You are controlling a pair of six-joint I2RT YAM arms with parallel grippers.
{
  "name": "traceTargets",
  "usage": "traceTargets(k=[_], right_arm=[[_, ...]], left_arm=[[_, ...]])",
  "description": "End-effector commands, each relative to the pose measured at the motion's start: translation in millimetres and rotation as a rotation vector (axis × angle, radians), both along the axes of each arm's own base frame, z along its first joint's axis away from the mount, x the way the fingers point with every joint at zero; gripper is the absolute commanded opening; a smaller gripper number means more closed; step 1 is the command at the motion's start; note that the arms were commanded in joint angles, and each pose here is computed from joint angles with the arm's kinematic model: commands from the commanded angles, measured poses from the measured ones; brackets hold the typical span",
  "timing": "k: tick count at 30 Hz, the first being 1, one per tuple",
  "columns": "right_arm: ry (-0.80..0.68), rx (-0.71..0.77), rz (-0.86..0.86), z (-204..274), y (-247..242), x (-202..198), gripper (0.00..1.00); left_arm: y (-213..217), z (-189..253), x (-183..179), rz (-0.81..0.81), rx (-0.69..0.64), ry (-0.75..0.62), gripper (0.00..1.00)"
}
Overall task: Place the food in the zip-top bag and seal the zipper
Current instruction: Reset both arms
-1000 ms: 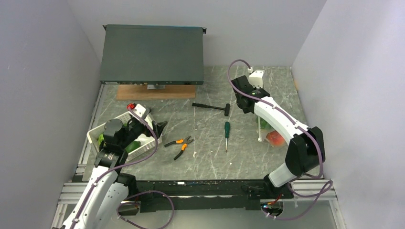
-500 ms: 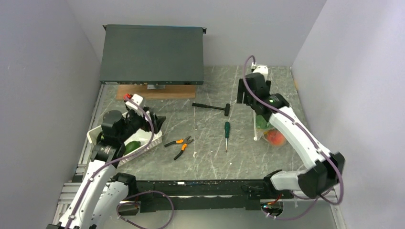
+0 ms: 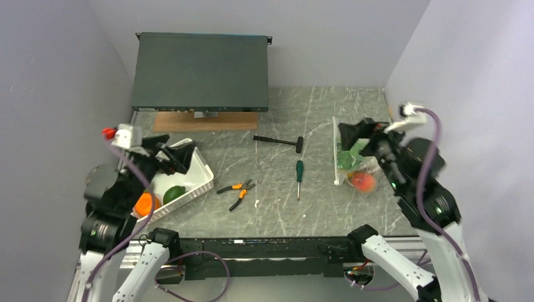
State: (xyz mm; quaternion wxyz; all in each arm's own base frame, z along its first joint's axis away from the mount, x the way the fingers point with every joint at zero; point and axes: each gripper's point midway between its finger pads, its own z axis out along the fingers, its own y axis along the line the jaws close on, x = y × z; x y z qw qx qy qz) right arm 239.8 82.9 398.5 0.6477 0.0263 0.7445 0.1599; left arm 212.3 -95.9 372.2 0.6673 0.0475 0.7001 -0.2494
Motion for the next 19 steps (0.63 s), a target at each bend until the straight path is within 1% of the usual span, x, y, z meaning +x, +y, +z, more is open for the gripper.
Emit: traceTargets(k=[1,5,10,14,16,19], right_arm=[[-0.153,0.082,-0.016,45,-19,-34,1.00],[-0.159,0.103,-0.127,55,-48,-51,1.00],[-0.150,0.084,-0.186,59,-67,-68,1.00],[-0.163,0.089,-0.214,61,-76,-74,1.00],[-0.172,0.077,-0.172,59,-69,-74,1.00],[-0.159,0.087,-0.181,56,-70,-75,1.00]], left_arm=[[22,43,-32,0.094,-0.084,-0.102,1.00],[32,57,-52,0.126,-0.113,-0.149,1.00],[39,69,-67,0.144,-0.136,-0.184,1.00],[44,80,-74,0.161,-0.134,-0.202,1.00],[45,82,-74,0.168,-0.125,-0.204,1.00],[48,79,-73,0.185,-0.119,-0.180,1.00]])
